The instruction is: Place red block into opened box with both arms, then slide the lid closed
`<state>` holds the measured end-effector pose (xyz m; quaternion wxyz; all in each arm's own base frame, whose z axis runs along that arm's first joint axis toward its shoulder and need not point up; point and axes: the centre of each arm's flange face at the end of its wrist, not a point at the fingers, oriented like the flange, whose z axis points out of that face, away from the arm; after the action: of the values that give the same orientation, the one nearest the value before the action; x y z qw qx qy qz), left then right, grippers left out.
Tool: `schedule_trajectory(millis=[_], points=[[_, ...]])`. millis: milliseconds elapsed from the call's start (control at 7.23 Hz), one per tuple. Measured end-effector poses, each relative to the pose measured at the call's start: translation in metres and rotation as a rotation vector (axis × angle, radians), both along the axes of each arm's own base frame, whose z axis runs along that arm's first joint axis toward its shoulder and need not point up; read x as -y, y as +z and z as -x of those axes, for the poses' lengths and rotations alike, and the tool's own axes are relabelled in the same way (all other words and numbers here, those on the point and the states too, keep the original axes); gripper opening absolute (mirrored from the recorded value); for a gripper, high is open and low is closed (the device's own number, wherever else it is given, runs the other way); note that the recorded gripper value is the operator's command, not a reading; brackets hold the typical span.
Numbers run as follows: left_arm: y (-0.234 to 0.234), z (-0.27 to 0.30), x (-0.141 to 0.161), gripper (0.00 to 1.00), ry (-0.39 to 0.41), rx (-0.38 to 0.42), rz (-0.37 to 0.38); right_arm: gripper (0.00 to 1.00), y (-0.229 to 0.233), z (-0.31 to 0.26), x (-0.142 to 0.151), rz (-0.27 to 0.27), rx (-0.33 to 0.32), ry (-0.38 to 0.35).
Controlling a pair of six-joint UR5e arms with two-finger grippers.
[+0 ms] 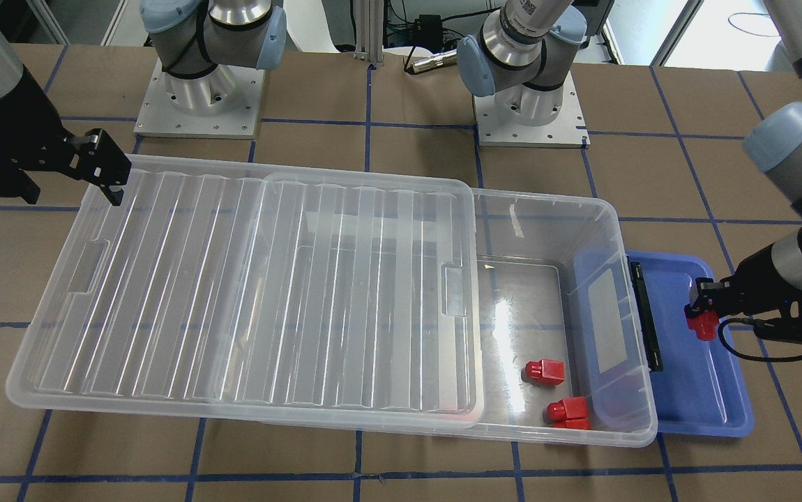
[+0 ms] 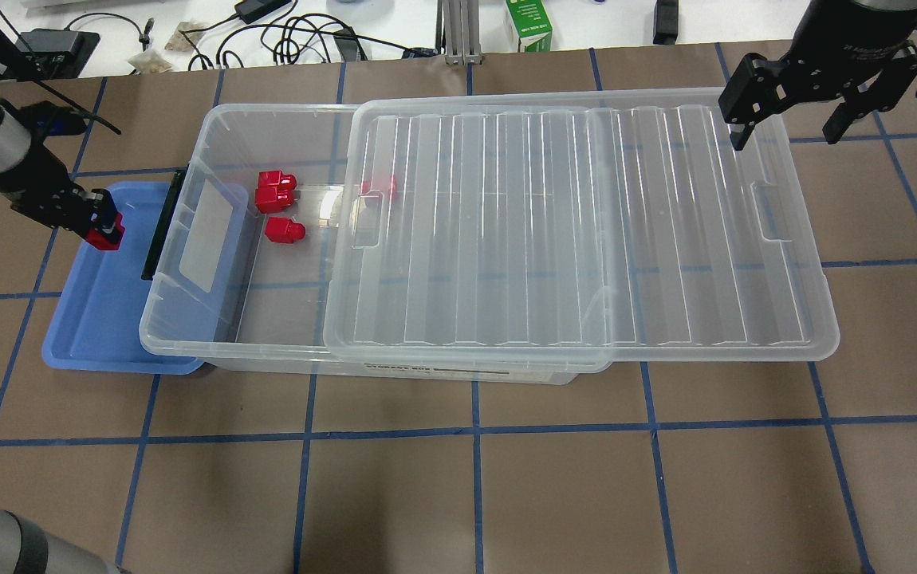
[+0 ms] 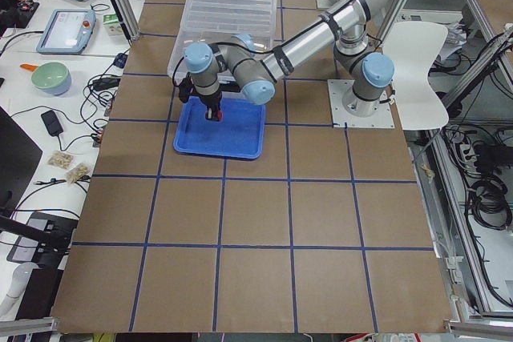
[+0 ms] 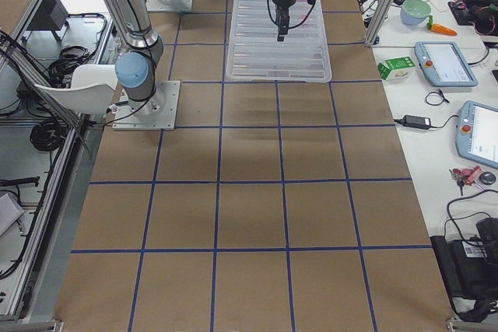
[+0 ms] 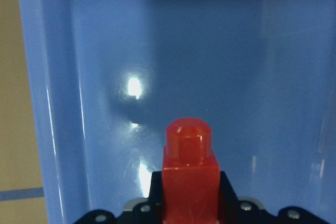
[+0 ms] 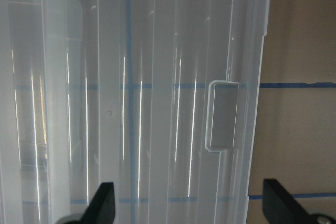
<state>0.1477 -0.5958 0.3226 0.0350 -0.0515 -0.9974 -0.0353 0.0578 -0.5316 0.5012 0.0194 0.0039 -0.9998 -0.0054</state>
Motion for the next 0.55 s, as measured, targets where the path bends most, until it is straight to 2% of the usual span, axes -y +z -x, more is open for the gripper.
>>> schedule_trajectory(millis=[277, 553], points=[[0.072, 0.073, -0.003, 0.00, -0.011, 0.016, 0.004, 1.00, 0.002, 0.000, -0.002, 0.003, -0.002, 0.000], [0.095, 0.159, -0.013, 0.00, -0.005, 0.030, 0.017, 1.00, -0.001, 0.000, -0.004, -0.003, -0.002, 0.000]])
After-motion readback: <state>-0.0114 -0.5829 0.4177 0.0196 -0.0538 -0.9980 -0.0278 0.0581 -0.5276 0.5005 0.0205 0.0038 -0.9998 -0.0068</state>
